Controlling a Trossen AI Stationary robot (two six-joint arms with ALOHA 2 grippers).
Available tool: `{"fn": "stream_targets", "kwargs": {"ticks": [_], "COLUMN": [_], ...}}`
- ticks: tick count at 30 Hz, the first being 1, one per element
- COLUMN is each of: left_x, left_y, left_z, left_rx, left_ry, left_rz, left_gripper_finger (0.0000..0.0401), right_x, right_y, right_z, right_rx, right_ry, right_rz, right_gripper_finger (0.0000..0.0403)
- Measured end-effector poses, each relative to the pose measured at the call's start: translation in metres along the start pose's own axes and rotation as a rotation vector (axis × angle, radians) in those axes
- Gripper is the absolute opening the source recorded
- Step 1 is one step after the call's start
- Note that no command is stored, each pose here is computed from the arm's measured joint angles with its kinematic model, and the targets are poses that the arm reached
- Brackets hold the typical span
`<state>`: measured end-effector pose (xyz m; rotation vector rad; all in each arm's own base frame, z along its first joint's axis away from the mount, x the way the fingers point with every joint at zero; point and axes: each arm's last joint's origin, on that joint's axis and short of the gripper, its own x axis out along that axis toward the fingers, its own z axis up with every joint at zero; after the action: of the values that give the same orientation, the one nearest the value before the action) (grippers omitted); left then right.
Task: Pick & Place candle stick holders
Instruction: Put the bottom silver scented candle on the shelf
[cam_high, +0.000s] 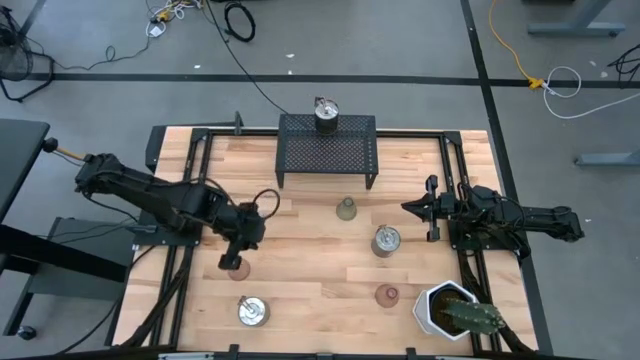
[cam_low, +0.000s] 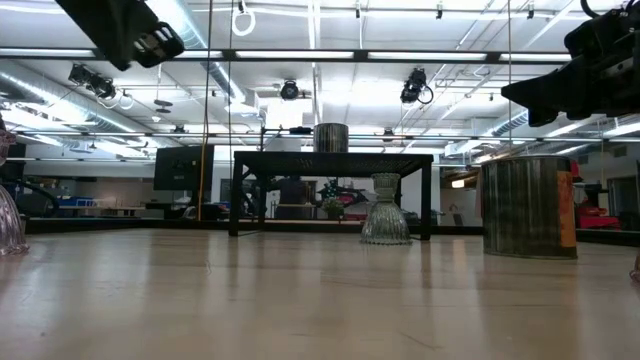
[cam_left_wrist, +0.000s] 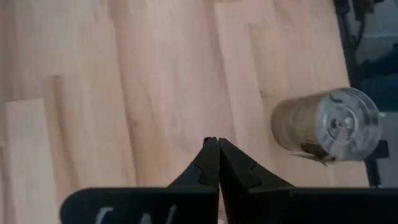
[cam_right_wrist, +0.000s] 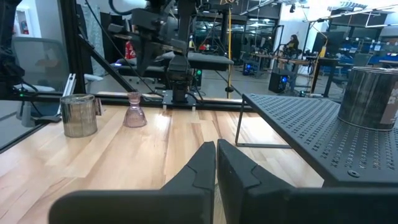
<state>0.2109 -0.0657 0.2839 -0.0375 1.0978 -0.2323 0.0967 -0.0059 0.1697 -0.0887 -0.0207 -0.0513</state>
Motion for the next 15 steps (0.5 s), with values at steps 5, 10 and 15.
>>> {"fn": "stream_targets", "kwargs": {"ticks": [5, 10, 15], "left_x": [0.001, 0.001, 0.001], "left_y": [-0.011, -0.015, -0.015], "left_z": [0.0, -0.002, -0.006], "left_rx": [0.021, 0.017, -0.052], "left_ry": [-0.012, 0.001, 0.043], "left_rz": [-0.027, -0.034, -0.024], "left_gripper_finger": [0.0, 0.0, 0.0008], "right_x": [0.0, 0.0, 0.0], "right_y": [0.0, 0.0, 0.0], "right_z": [0.0, 0.0, 0.0], "right_rx": [0.0, 0.0, 0.0], "right_ry": [0.0, 0.0, 0.001], "right_rz": [0.0, 0.0, 0.0], "right_gripper_finger": [0.002, 0.002, 0.002]}}
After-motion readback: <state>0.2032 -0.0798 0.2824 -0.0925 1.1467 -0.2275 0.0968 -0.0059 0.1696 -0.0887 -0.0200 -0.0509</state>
